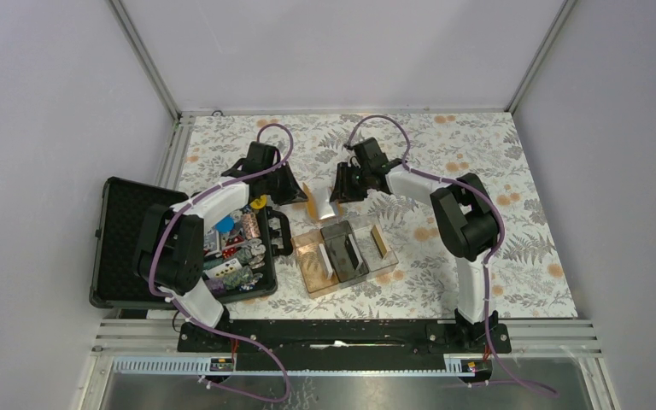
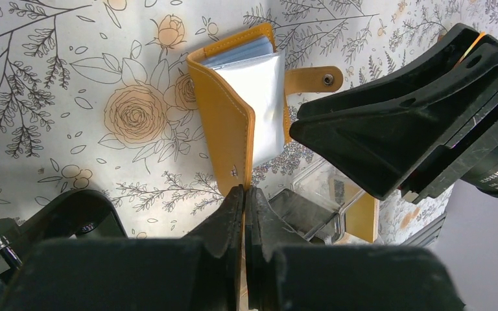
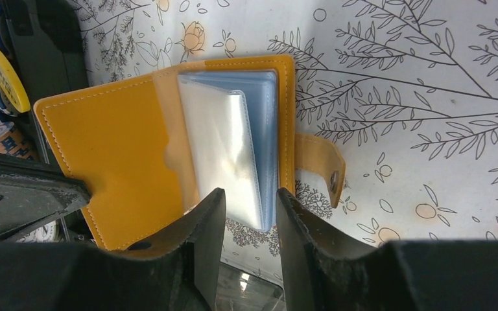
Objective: Put the credit cards into the card holder
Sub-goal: Place the card holder at the center of the board.
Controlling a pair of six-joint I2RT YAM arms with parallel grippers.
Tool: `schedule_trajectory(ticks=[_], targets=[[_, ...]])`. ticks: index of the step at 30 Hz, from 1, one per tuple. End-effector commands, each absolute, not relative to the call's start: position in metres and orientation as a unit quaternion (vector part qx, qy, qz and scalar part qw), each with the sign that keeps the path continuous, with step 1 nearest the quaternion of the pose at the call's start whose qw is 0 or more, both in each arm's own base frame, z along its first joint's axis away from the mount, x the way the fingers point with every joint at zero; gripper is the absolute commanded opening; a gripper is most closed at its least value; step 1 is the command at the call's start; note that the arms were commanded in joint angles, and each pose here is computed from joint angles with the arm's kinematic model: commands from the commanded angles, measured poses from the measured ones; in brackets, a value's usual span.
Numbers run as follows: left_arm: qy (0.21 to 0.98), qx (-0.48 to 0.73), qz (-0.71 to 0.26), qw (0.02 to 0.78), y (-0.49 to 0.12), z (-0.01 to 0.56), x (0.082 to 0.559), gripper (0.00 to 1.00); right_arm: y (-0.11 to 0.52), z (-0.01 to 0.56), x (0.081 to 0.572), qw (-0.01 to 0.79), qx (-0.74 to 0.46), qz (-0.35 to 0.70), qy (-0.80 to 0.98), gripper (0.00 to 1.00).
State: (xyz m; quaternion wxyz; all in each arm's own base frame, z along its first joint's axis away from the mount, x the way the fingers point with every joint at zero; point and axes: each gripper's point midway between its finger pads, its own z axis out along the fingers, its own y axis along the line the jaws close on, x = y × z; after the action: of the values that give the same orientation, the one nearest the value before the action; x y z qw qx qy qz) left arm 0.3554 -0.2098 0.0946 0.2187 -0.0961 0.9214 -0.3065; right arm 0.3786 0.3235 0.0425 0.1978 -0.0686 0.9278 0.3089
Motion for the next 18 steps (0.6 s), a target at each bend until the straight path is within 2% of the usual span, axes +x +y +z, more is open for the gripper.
schedule_trajectory(ticks=[1, 18], targets=[[0.92, -0.095, -0.305, 0.227, -0.213, 0.097, 0.361, 0.0, 0.332, 0.046, 0.379, 0.202, -0.072, 0.308, 0.927, 0.41], [0.924, -0.094, -0.298, 0.219, -0.215, 0.089, 0.36, 0.0, 0.341, 0.044, 0.376, 0.199, -0.081, 0.318, 0.924, 0.39]])
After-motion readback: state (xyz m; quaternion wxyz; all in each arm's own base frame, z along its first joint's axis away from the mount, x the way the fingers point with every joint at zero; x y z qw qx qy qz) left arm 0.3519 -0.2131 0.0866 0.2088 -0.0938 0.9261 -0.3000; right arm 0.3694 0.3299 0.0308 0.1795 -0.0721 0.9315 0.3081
